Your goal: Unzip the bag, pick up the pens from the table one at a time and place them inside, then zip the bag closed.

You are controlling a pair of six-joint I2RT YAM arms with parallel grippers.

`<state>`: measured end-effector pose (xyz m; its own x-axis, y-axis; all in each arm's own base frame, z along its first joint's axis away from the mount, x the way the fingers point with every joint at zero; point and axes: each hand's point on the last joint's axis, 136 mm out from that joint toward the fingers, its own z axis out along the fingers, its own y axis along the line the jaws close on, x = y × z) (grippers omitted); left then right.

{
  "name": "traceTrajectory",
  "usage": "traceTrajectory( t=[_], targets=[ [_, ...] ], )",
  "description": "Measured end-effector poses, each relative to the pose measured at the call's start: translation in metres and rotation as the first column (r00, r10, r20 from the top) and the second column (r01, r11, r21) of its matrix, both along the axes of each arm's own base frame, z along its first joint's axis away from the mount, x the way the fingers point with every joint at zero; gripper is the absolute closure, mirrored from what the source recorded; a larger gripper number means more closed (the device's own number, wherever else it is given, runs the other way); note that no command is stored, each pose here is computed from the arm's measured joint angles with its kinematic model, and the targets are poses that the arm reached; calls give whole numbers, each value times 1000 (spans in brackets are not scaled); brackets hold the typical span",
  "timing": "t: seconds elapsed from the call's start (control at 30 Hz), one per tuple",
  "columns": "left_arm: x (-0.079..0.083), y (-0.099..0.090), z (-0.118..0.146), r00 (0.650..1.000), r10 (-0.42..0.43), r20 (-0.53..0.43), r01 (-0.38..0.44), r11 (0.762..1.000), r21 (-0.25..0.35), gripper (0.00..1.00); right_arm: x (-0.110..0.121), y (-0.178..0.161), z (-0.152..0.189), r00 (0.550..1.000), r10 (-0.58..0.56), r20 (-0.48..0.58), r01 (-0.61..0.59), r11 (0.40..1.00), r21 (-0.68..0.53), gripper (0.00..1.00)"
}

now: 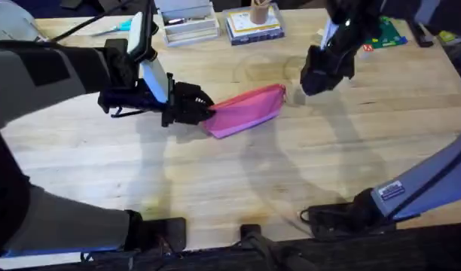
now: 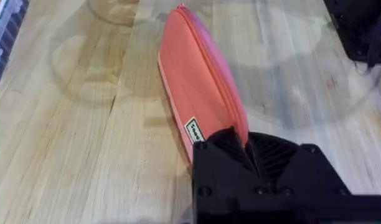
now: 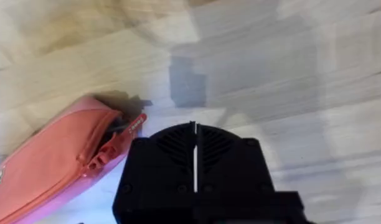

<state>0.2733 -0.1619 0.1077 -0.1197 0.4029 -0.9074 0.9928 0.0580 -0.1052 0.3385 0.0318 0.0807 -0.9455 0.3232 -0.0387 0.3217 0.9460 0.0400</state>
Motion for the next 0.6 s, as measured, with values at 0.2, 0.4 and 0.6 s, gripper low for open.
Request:
traceTrajectory(
  t=[0.2,0.4,0.6],
  targets=[
    [0,0,0,1000,0,0,0,1000,0,958,2,0,-1,1000,2,11,-2,1000,-2,968],
    [0,0,0,1000,0,0,0,1000,0,958,10,9,25,992,77,95,-77,997,-3,968],
    [0,0,0,1000,0,0,0,1000,0,958,-11,54,99,899,339,279,-341,939,-42,28]
  ],
)
